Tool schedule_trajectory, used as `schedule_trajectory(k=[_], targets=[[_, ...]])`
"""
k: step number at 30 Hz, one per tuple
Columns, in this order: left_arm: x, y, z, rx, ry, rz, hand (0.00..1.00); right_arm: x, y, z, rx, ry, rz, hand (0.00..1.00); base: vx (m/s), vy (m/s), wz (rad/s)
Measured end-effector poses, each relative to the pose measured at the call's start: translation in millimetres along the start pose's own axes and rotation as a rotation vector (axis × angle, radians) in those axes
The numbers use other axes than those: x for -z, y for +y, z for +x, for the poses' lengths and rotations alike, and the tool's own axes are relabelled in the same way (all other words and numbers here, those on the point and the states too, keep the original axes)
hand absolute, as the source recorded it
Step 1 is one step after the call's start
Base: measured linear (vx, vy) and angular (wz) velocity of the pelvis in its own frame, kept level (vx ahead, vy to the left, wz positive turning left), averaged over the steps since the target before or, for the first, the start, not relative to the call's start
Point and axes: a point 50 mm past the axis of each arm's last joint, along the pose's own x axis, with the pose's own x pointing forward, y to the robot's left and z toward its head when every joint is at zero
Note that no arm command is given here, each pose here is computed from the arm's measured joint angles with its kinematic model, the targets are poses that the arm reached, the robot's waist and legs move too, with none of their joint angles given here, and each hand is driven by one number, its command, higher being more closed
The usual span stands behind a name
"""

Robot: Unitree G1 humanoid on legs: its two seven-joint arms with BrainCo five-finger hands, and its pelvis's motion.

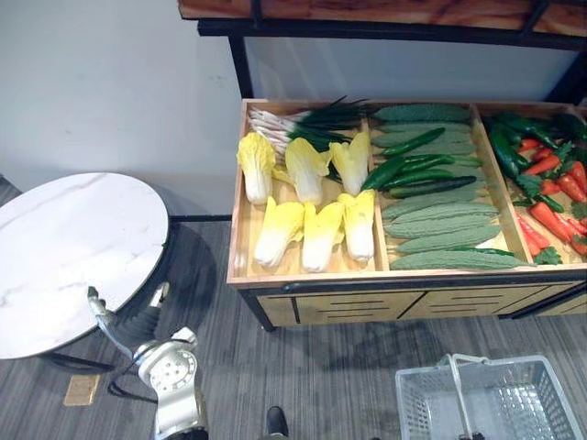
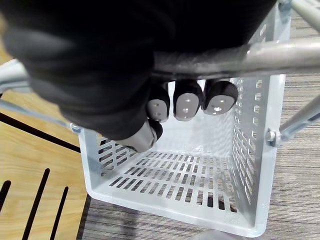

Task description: Pick vegetable in the basket

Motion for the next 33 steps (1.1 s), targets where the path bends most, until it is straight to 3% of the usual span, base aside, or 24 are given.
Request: schedule_trajectory(k=[13,18,33], targets=[[-17.7,-34.5,23.1,0.071,-0.101,0.086,0.0,-10.8,3.5,0.9,-0.02,-0.059,-0.064,1.0,-0.05,-0.01,-0.19],[-12.1,-38.7,31.1,0.121,-0.113,0.192,0.0,-18.1,3.8,2.4,-0.024,-0.085,-0.099,1.0,0.12,-0.01,-0.15],[-49.3,-79.6,54.5,0.207,-0.214,0.187,0.0,-70.2,-1.9,7.9,0.002,-0.276,-0.166,1.0,0.05,-0.029,-0.13]])
